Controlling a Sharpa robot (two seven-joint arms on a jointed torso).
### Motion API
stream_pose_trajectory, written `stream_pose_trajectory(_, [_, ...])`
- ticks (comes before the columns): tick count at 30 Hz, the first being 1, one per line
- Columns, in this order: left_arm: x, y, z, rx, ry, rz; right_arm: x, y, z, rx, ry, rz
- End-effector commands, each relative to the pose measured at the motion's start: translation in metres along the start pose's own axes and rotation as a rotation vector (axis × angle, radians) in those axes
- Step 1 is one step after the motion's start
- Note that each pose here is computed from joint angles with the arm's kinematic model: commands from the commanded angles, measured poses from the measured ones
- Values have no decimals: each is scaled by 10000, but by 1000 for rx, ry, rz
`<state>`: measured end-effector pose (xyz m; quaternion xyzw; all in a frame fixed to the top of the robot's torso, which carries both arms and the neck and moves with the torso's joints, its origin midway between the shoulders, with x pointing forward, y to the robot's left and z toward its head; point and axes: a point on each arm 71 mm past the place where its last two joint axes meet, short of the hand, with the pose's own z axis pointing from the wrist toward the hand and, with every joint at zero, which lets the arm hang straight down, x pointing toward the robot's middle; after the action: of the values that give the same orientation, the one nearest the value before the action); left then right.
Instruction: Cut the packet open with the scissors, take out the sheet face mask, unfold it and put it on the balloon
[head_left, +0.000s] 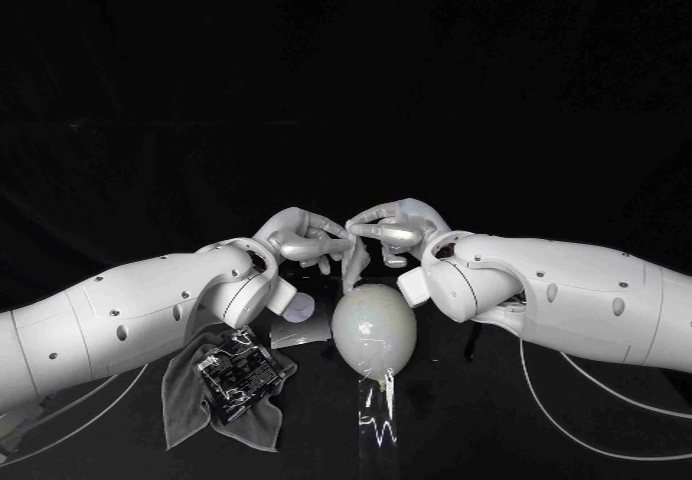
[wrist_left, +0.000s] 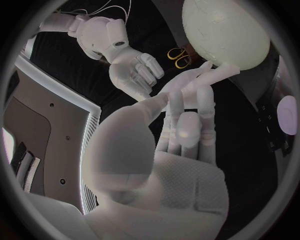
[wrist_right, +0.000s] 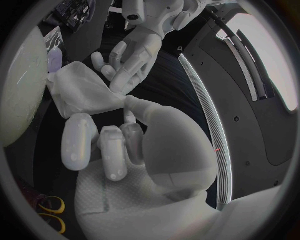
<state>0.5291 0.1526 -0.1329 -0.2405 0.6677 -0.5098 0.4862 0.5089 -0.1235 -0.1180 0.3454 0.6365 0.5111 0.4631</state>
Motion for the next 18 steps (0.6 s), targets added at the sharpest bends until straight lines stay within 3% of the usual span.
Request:
stream_pose_trajectory(1, [33,-12,11,3,25,3,16,26,-11,-23,13,-7])
stream_pose_trajectory(18, [16,29,10,-16,46,7,-50,14,-18,-28,-5,-11])
